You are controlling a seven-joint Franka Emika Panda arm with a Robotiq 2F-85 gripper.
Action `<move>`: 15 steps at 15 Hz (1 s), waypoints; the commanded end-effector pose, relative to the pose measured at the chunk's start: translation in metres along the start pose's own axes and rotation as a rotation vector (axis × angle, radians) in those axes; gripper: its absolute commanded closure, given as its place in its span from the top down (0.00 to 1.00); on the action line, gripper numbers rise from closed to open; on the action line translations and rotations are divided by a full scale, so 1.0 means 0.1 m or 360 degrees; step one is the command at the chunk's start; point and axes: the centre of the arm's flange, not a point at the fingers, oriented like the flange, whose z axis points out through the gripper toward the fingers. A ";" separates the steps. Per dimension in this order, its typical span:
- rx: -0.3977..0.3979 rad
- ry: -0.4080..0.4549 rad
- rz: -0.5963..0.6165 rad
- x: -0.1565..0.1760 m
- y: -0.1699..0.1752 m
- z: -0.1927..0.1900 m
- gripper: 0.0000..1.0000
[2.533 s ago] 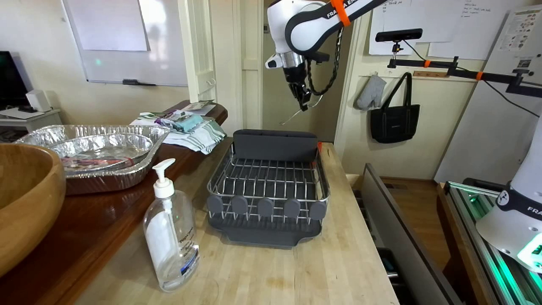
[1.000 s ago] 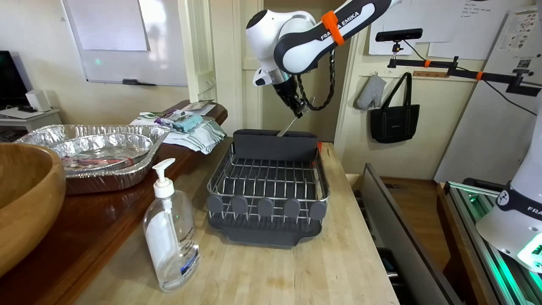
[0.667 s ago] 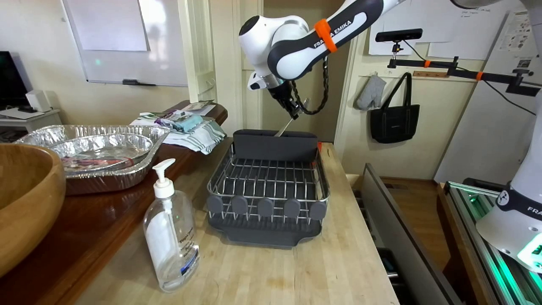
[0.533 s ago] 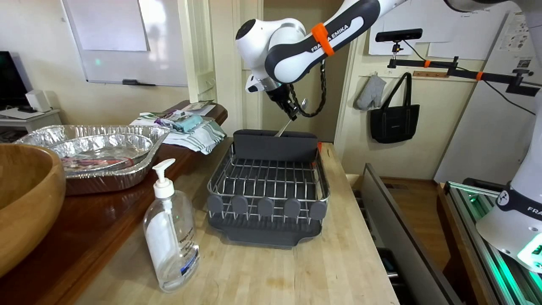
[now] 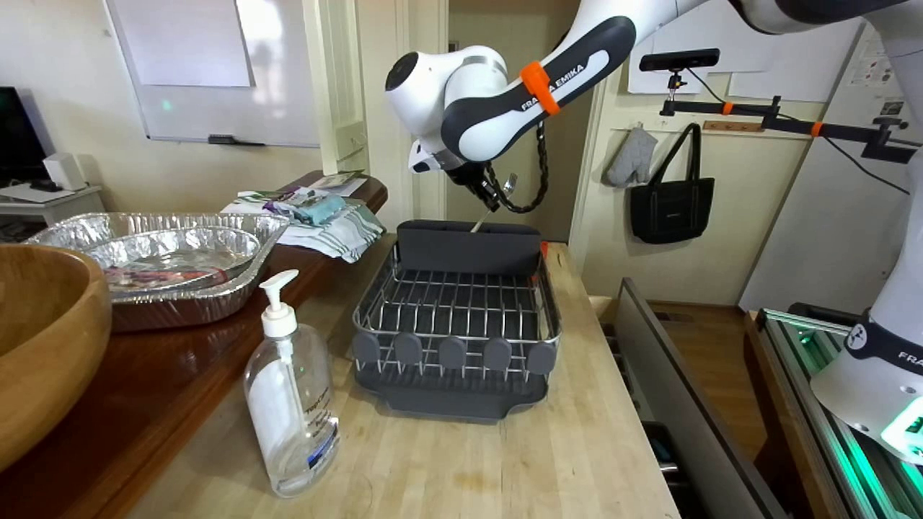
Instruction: Put one fork inside the drying rack
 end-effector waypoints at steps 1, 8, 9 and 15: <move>-0.0034 -0.0057 -0.0016 0.12 -0.04 -0.04 0.02; -0.0103 -0.0085 -0.0039 0.24 -0.12 -0.06 0.02; -0.0108 -0.0088 -0.0040 0.25 -0.13 -0.06 0.02; -0.0124 -0.0102 -0.0031 0.26 -0.13 -0.03 0.38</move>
